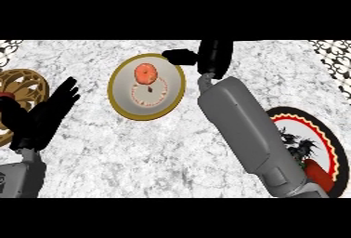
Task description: Pick the squash from the plate and place it in the bowl
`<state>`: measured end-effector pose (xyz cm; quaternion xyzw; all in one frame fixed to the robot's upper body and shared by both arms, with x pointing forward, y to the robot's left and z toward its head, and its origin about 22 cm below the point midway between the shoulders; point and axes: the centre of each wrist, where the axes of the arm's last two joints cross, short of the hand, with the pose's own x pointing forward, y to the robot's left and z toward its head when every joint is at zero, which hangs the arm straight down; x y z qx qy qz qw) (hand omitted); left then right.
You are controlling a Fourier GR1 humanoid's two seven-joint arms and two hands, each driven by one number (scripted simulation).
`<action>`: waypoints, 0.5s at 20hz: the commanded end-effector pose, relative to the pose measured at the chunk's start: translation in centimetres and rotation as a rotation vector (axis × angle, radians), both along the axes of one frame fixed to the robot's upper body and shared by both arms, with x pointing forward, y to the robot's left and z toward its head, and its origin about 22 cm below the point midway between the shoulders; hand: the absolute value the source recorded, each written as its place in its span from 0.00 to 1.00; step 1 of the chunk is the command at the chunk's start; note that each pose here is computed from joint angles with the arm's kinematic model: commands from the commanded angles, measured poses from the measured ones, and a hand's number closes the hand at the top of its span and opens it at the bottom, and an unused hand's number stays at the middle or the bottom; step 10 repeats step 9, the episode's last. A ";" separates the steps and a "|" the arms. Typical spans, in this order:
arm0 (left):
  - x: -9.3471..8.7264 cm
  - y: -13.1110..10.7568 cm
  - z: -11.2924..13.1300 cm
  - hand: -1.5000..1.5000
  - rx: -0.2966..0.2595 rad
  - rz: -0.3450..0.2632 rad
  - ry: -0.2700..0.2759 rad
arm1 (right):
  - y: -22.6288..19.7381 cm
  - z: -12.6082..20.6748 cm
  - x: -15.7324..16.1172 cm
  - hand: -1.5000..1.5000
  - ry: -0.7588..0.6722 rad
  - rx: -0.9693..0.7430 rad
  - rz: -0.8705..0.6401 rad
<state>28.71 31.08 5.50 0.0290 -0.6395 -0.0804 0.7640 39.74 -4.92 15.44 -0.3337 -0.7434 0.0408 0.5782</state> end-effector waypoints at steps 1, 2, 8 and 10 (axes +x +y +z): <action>-0.4 0.5 0.0 0.50 0.003 0.004 0.012 | 1.6 1.9 -4.4 0.00 -0.058 0.086 0.167; -1.4 1.2 -0.6 0.50 -0.006 0.002 0.023 | 1.2 -0.5 -5.9 0.00 -0.024 0.096 0.178; -1.2 1.2 -1.0 0.50 0.001 0.032 0.015 | 1.6 -0.5 -14.4 1.00 -0.101 0.223 0.294; -0.8 1.0 0.2 0.50 0.010 0.045 0.004 | 1.5 -1.8 -15.9 1.00 -0.063 0.183 0.312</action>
